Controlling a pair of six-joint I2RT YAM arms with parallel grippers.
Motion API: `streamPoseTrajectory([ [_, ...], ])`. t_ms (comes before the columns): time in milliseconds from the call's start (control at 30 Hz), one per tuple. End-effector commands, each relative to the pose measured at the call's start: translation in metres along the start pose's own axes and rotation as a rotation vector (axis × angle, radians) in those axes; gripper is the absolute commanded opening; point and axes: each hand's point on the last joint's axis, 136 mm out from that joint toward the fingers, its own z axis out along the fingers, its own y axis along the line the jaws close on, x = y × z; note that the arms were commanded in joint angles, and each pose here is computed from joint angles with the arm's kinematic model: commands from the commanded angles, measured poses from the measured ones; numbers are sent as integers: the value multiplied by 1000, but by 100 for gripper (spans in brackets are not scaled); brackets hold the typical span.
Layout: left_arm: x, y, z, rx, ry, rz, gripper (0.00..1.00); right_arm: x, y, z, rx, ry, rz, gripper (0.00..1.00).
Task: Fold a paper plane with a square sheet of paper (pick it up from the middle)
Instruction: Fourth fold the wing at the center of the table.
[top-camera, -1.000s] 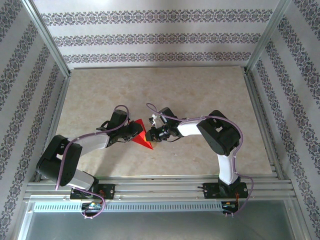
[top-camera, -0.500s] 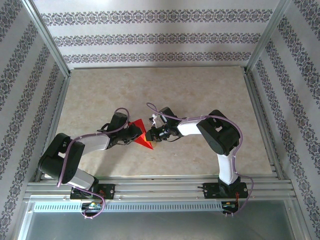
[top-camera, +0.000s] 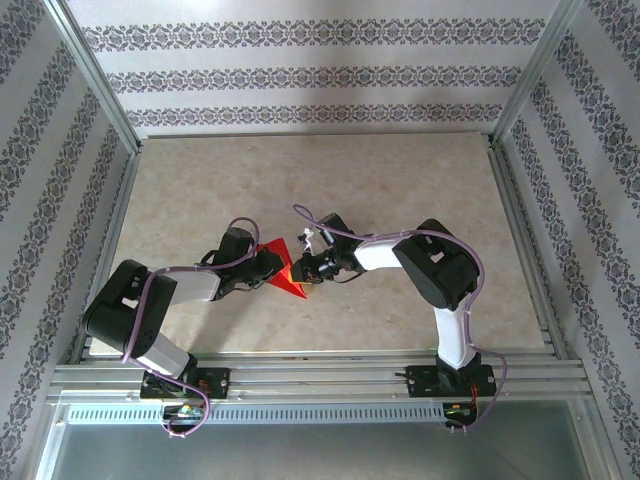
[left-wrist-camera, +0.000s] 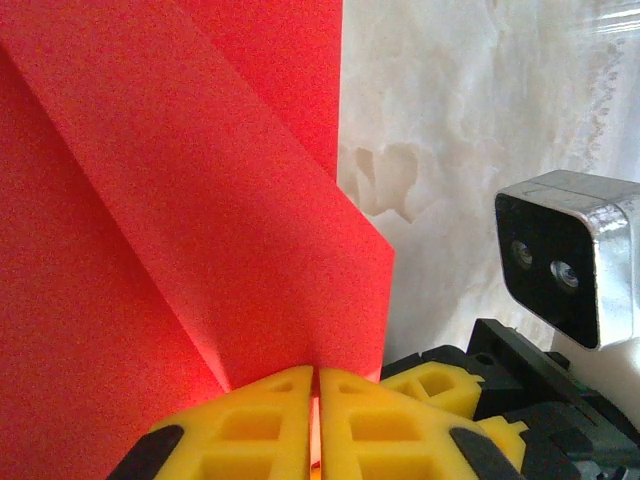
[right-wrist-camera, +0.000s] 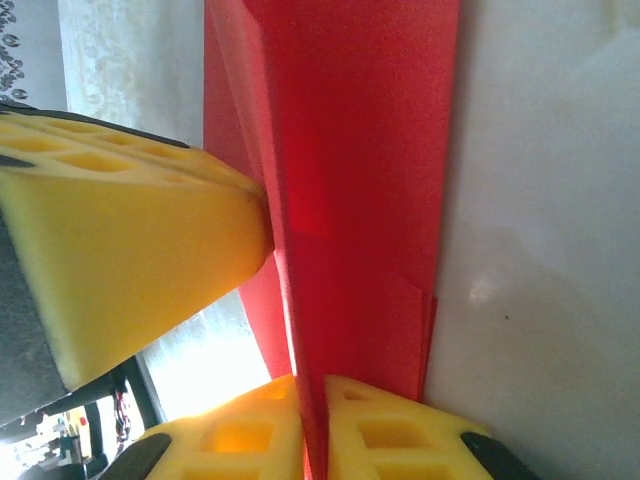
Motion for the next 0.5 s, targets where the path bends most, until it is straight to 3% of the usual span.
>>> streamPoseTrajectory([
  [0,-5,-1,1,26,-10,8,11,19,-48,10,134,44,88,16],
  [467,-4,7,6,17,-5,-7,11,20,-51,9,139,46,102,18],
])
